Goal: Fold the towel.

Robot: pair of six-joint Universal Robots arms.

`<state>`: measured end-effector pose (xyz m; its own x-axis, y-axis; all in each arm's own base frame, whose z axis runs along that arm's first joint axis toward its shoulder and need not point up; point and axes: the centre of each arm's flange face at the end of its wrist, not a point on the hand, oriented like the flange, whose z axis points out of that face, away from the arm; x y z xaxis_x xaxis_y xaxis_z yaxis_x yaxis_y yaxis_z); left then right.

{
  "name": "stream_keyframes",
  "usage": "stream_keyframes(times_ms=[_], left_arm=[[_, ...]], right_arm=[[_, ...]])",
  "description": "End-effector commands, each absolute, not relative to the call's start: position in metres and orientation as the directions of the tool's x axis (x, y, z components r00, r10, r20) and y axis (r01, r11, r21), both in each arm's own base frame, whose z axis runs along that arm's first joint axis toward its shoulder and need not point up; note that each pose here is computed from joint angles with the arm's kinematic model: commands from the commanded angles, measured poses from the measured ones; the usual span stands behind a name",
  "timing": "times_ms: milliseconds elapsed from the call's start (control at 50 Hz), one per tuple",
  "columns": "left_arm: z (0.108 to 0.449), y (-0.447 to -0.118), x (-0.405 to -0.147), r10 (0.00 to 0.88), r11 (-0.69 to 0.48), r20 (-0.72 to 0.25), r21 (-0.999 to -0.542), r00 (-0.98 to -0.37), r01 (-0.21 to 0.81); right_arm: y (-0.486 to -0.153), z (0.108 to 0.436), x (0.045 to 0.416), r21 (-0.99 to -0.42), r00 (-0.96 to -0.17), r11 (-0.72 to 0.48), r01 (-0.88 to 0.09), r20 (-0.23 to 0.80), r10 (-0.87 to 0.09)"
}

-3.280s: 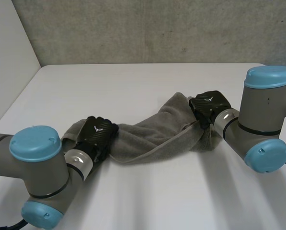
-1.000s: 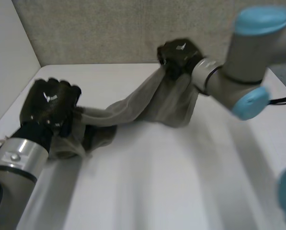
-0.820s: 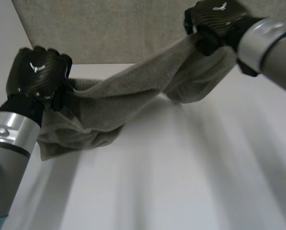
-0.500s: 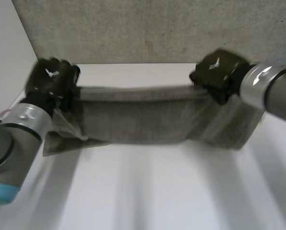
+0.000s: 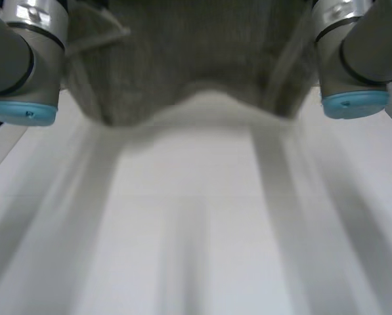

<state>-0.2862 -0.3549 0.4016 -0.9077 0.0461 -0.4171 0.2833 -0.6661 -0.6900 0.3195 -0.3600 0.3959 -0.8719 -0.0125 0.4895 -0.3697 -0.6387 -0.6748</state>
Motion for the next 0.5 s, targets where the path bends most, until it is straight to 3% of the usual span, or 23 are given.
stream_keyframes(times_ms=[20, 120, 140, 180, 240, 400, 500], left_arm=[[0.361, -0.348, -0.284, 0.099, -0.619, -0.425, -0.734, -0.900, 0.279], [0.284, -0.338, -0.278, 0.182, -0.473, -0.470, -0.812, -0.864, 0.342], [0.284, -0.338, -0.278, 0.182, -0.472, -0.470, -0.812, -0.864, 0.342], [0.245, -0.328, -0.274, 0.225, -0.412, -0.485, -0.833, -0.845, 0.368], [0.215, -0.317, -0.271, 0.270, -0.382, -0.500, -0.840, -0.823, 0.385], [0.153, -0.292, -0.262, 0.364, -0.320, -0.561, -0.825, -0.743, 0.466], [0.130, -0.278, -0.256, 0.383, -0.304, -0.641, -0.768, -0.666, 0.564]], right_arm=[[-0.339, 0.357, 0.321, -0.720, -0.811, -0.578, -0.384, 0.562, -0.162], [-0.330, 0.294, 0.312, -0.781, -0.733, -0.396, -0.483, 0.607, -0.306], [-0.330, 0.294, 0.312, -0.782, -0.733, -0.395, -0.483, 0.607, -0.306], [-0.321, 0.264, 0.308, -0.793, -0.697, -0.312, -0.523, 0.609, -0.379], [-0.310, 0.235, 0.304, -0.793, -0.662, -0.247, -0.556, 0.603, -0.445], [-0.282, 0.173, 0.296, -0.749, -0.557, -0.150, -0.646, 0.596, -0.578], [-0.275, 0.147, 0.289, -0.724, -0.531, -0.094, -0.684, 0.582, -0.615]])
